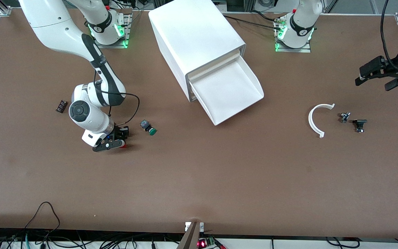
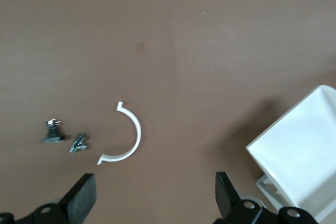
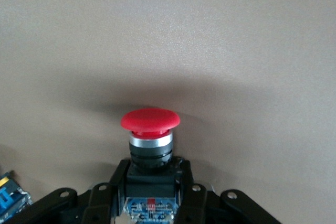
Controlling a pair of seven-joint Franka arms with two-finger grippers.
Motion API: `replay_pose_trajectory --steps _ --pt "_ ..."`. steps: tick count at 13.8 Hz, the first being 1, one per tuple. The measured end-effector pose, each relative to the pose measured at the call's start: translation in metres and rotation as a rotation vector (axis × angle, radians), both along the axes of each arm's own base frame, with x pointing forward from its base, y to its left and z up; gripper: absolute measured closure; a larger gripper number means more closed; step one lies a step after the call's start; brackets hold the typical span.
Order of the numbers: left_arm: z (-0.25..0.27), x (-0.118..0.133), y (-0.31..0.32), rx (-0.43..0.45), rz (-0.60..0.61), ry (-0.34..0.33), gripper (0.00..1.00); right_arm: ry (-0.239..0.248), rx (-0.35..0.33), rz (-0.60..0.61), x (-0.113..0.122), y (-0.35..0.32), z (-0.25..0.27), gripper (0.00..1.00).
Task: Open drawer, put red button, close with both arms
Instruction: 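Grasp the red button with the right gripper while the left gripper withdraws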
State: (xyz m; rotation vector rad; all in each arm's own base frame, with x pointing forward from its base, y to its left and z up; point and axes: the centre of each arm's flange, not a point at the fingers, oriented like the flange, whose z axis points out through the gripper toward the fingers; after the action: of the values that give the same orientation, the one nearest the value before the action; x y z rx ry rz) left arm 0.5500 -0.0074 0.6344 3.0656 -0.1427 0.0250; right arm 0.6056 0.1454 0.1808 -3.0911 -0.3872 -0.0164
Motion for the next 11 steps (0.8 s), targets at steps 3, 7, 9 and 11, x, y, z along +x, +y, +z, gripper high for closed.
replay_pose_trajectory --steps 3,7,9,11 --pt "-0.006 0.002 -0.028 0.049 0.028 0.017 0.0 -0.015 0.003 0.0 0.005 0.001 0.006 0.58" --pt "-0.012 0.005 -0.026 0.054 0.036 0.027 0.0 -0.064 0.015 0.0 0.022 0.004 0.044 0.58" --pt "-0.012 0.005 -0.025 0.056 0.037 0.028 0.0 -0.071 0.018 0.0 0.028 0.005 0.069 0.58" --pt "-0.013 0.005 -0.027 0.062 0.032 0.028 0.0 -0.057 0.016 0.007 0.038 0.007 0.1 0.58"
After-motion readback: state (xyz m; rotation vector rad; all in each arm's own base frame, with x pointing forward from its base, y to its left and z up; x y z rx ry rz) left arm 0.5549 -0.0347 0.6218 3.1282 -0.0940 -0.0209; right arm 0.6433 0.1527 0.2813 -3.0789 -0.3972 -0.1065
